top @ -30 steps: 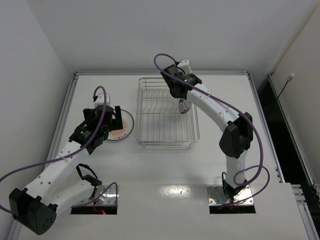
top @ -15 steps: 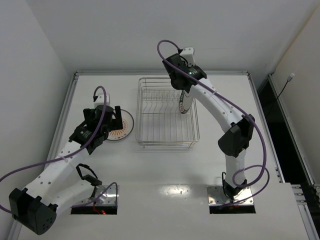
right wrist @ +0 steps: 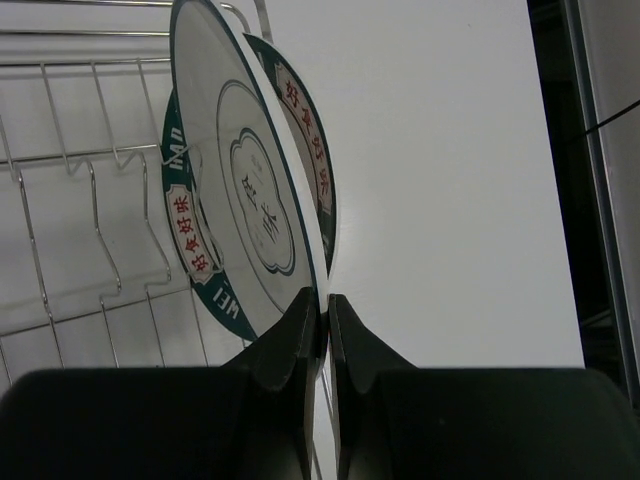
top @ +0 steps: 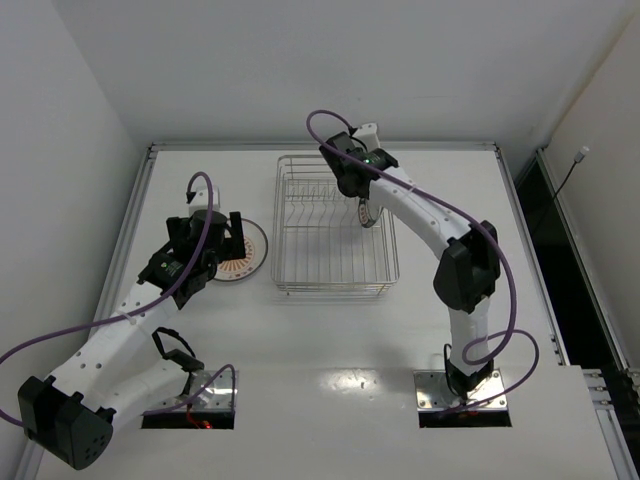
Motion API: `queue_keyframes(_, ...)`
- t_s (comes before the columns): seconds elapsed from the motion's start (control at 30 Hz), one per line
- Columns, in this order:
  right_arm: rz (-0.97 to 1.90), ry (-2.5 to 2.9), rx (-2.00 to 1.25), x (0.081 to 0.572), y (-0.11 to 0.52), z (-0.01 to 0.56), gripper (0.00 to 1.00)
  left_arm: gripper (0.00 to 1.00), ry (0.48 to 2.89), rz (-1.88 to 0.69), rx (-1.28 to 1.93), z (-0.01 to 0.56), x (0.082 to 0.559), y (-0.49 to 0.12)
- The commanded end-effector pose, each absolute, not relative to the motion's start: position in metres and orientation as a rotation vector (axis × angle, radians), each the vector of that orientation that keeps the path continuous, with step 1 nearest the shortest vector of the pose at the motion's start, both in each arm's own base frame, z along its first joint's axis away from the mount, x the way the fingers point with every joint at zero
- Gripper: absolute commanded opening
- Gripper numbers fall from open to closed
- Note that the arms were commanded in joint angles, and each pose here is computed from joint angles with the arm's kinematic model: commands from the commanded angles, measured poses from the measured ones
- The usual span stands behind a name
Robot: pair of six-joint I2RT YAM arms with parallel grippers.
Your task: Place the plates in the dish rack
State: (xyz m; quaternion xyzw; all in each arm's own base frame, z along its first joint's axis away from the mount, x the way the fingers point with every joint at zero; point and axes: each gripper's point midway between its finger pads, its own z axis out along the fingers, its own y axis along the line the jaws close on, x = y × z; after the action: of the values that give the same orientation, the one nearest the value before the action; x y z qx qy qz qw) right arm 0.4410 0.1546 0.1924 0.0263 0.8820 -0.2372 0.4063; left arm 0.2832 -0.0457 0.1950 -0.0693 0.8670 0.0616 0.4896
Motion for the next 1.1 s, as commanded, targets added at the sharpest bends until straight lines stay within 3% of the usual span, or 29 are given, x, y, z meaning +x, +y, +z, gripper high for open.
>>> queue_keyframes(0.0, -0.553, 2.182, 0.121, 0.445, 0.158, 0.201, 0.0, 1.0, 2.067, 0.111, -0.183, 0.211, 0.289, -0.051)
queue_keyframes(0.13, -0.563, 2.193, 0.122, 0.443, 0.157, 0.196, 0.0, 1.0, 2.067, 0.111, -0.183, 0.211, 0.289, -0.051)
queue_keyframes(0.6, -0.522, 2.045, 0.192, 0.453, 0.152, 0.283, 0.0, 1.0, 2.067, 0.111, -0.183, 0.211, 0.289, -0.051)
queue_keyframes(1.07, -0.526, 2.198, 0.111, 0.437, 0.166, 0.197, 0.0, 1.0, 2.067, 0.111, -0.183, 0.211, 0.289, -0.051)
